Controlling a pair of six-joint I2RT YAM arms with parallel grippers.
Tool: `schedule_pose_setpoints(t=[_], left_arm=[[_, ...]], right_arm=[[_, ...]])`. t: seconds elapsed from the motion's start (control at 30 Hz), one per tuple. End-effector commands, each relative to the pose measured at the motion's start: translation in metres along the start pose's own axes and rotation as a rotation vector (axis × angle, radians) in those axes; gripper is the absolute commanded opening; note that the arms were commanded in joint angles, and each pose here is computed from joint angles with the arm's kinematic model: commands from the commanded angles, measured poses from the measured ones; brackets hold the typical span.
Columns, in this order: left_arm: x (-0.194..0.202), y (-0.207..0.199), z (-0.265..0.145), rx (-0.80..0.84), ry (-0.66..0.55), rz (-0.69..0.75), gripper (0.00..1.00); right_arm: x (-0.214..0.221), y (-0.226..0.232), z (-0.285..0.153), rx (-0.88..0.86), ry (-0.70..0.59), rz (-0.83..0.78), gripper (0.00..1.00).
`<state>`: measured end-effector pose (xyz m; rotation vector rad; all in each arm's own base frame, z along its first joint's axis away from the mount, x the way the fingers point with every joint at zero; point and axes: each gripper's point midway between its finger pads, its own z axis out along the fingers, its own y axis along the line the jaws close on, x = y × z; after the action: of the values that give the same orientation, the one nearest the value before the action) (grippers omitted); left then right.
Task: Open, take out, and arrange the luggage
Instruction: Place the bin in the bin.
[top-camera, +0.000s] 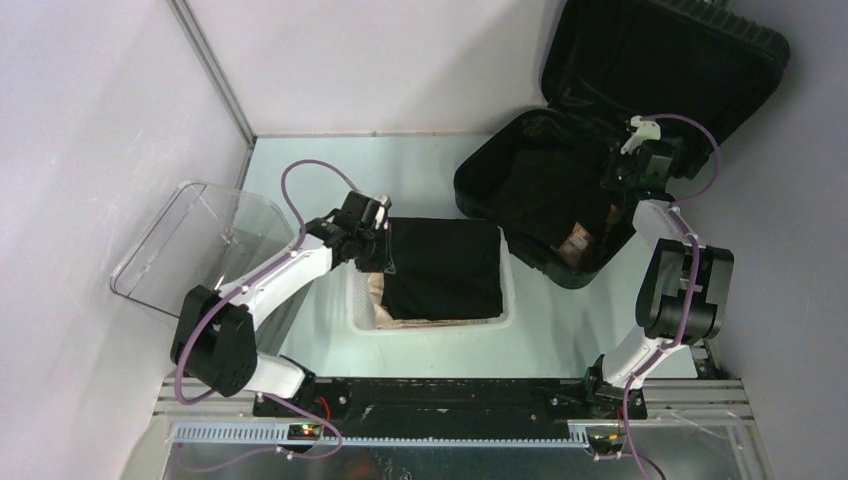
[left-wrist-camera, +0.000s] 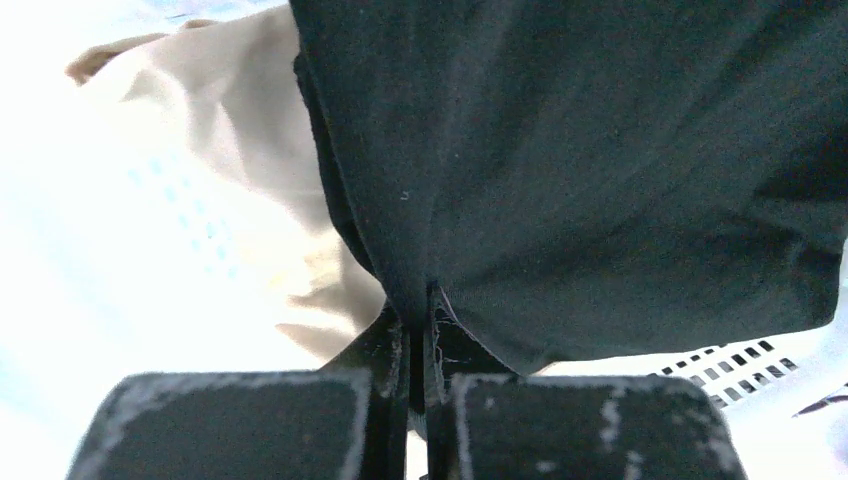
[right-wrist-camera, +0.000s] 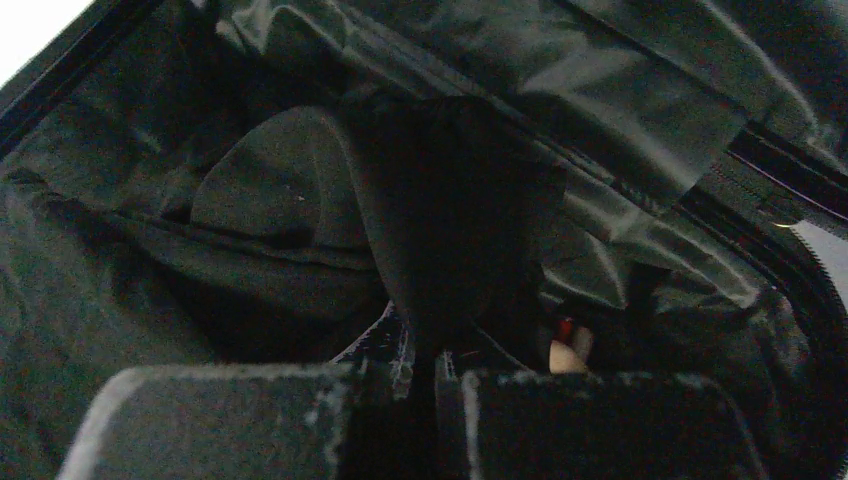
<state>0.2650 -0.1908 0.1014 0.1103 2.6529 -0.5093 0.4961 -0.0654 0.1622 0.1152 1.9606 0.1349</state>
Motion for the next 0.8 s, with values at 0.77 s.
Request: schedule_pose_setpoints(t=[0.77], left_arm=[[-0.004,0.037,-0.032,-0.121,-0.113,-0.133,0.05]], right_arm=[[-0.039,-0.021,-0.001,0.134,-0.072,0.034,0.02]])
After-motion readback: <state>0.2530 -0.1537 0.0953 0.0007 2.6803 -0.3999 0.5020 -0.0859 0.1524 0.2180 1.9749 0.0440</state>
